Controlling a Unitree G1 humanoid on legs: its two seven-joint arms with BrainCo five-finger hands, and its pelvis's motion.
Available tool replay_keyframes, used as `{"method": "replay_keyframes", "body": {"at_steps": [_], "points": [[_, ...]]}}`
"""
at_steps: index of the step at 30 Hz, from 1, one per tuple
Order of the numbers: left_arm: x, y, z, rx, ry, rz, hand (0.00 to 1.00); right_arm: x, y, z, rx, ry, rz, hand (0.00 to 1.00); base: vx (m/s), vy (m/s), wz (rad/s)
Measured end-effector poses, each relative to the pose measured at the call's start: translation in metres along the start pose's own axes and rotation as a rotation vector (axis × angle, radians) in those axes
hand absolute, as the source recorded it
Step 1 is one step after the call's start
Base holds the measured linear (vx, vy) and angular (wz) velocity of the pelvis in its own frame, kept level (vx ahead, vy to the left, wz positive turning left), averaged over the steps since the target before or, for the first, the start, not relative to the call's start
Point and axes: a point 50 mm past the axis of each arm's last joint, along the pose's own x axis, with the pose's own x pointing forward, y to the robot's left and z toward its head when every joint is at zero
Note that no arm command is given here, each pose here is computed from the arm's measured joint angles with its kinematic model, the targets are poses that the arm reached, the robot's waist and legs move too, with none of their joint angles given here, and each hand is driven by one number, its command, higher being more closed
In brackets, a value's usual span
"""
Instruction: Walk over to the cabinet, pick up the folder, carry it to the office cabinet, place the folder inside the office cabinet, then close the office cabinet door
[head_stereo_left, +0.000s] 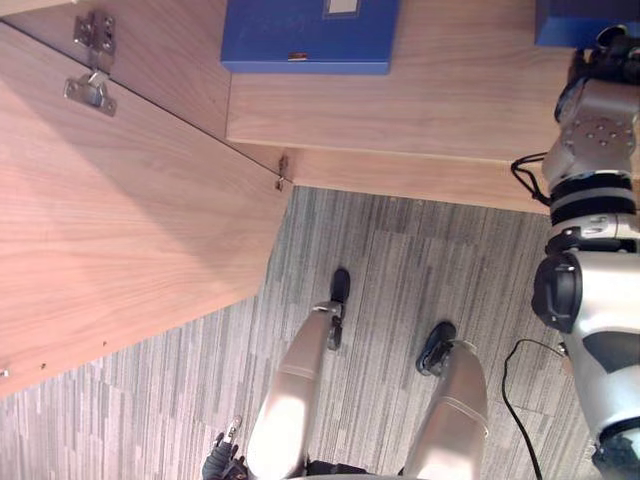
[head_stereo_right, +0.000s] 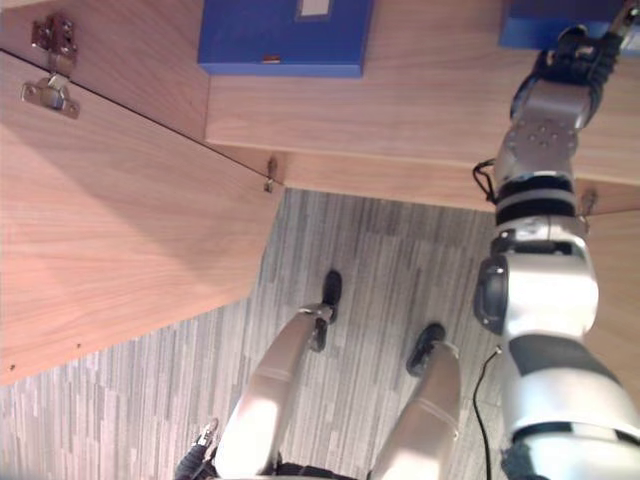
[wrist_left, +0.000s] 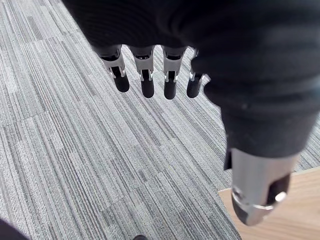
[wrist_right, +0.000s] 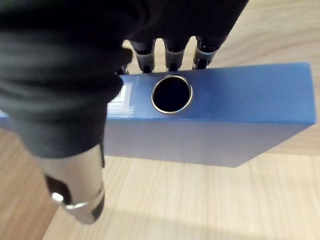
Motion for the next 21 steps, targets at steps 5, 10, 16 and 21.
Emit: {"method": "replay_keyframes", "body": {"at_steps": [5, 10, 16, 21], "points": [[0.001, 0.003, 0.004, 0.008, -0.01, 0.005, 0.0, 0.001, -0.021, -0.022, -0.36, 0.078, -0.017, 0.0, 0.0, -0.007, -0.02], [0.001, 0.002, 0.008, 0.007, -0.021, -0.005, 0.0, 0.004, -0.053, -0.027, -1.044, 0.129, 0.022, 0.0, -0.01, -0.01, 0.01], [0.002, 0.002, 0.019, 0.06, -0.05, -0.06, 0.0, -0.001, -0.116, -0.02, -1.813, 0.182, 0.117, 0.0, 0.01, -0.031, 0.04], [0.003, 0.002, 0.022, 0.079, -0.051, -0.084, 0.0, -0.005, -0.139, -0.016, -1.91, 0.235, 0.12, 0.0, 0.06, -0.051, 0.05]]}}
